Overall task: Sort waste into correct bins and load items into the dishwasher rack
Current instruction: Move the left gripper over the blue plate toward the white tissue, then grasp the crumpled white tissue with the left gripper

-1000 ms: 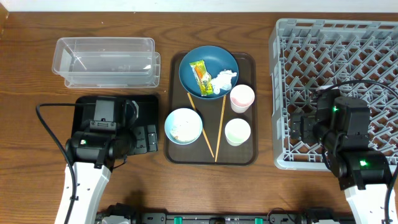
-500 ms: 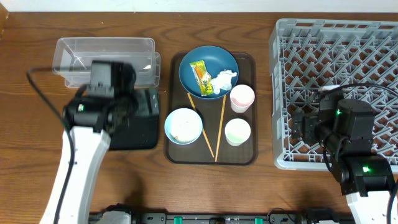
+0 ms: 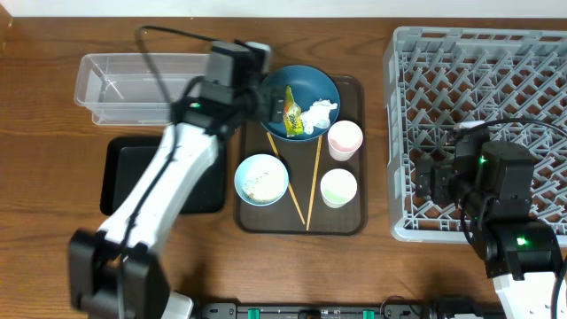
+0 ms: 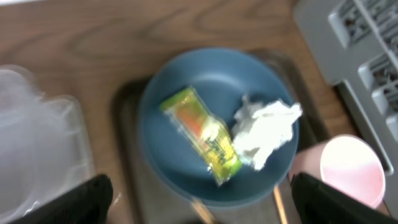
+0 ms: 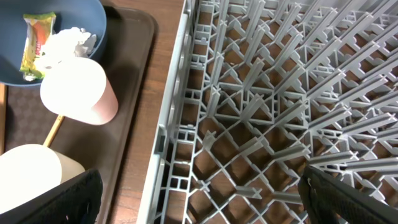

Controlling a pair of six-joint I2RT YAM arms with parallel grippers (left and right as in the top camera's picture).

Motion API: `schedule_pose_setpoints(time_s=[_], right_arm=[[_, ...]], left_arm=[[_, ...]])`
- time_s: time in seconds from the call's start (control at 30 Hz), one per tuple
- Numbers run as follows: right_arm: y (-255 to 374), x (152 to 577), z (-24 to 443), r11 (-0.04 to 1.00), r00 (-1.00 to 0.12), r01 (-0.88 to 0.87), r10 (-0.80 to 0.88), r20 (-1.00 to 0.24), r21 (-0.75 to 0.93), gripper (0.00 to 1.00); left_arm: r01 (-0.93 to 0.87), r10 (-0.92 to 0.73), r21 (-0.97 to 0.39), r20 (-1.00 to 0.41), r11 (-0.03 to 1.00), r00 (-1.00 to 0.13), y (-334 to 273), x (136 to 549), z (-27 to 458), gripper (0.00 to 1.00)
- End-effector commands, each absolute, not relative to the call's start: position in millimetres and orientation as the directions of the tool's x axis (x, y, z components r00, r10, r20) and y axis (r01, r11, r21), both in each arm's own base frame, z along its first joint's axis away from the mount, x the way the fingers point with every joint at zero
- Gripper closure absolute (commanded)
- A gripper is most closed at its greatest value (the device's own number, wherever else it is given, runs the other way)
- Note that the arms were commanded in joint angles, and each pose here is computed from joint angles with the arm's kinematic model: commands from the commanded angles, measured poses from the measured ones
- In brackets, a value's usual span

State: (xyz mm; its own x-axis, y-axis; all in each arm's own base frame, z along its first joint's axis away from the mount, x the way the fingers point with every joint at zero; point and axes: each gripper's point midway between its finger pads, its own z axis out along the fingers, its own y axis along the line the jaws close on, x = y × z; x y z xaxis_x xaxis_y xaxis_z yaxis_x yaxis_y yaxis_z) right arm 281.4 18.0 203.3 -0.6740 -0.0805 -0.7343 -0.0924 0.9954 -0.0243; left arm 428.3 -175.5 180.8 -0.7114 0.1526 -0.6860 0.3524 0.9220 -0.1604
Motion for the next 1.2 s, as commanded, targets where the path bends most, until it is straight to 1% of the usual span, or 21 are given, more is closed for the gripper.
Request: schedule_pose_setpoints(time_s=[0.0,0.2,0.43,0.53,0.67,0.77,0.9,0.93,0.97,1.0,1.07,1.17], right_arm=[[13.9,284.1,214.7,0.997,-0.654,-0.076,-0.064,-0.754,-0.019,0.01],[13.9,284.0,214.5,0.997,-0.654,-0.076,-0.064,-0.753,-0.019,0.01],[13.9,284.0,214.5,0.997,-0.654,-0.076,-0.064,-0.753,-0.019,0.01],[13.9,283.3,213.8,0.997,-0.657,-0.076,-0.064,-0.751,-0.019,0.01],[13.8,282.9,213.3,0.997,-0.659,-0.076,-0.064,-0.749,-0.018,0.01],[13.8,282.9,213.3,0.997,-0.659,-0.077,-0.065,-0.749,-0.019,0.01],[13.8,282.9,213.3,0.997,-0.659,-0.077,-0.065,-0.749,-0.019,0.01],[13.8,282.9,213.3,0.997,-0.659,-0.077,-0.065,-0.749,-0.019,0.01],[13.8,282.9,213.3,0.997,-0.659,-0.077,-0.065,-0.749,-0.019,0.01],[13.8,282.9,213.3,0.997,-0.659,-0.077,-0.065,-0.749,-0.019,0.01],[13.8,282.9,213.3,0.997,-0.659,-0.077,-0.065,-0.749,-0.019,0.01],[13.8,282.8,213.1,0.997,-0.66,-0.077,-0.065,-0.749,-0.019,0.01]], left_arm=[[0.423,0.213,-0.155,-0.682,0.893,-0.699,-208.5,432.8,162.0,0.06],[0.474,0.263,-0.16,-0.66,0.866,-0.704,-246.3,436.7,118.7,0.06],[0.454,0.254,-0.184,-0.623,0.871,-0.74,-256.6,440.2,82.3,0.06],[0.44,0.245,-0.194,-0.606,0.877,-0.756,-256.8,440.3,72.3,0.15],[0.424,0.232,-0.207,-0.593,0.882,-0.771,-259.0,440.4,62.9,0.15],[0.422,0.236,-0.206,-0.583,0.883,-0.777,-259.0,440.0,55.8,0.2],[0.42,0.239,-0.206,-0.573,0.884,-0.784,-258.9,439.2,49.4,0.23],[0.421,0.239,-0.206,-0.573,0.884,-0.784,-258.9,439.2,49.5,0.25],[0.421,0.239,-0.206,-0.575,0.883,-0.782,-259.1,439.6,49.8,0.3],[0.421,0.238,-0.206,-0.576,0.883,-0.782,-259.2,439.8,49.9,0.36],[0.421,0.238,-0.207,-0.575,0.883,-0.783,-259.2,439.5,49.8,0.52],[0.423,0.24,-0.211,-0.571,0.881,-0.785,-261.0,437.7,49.4,0.66]])
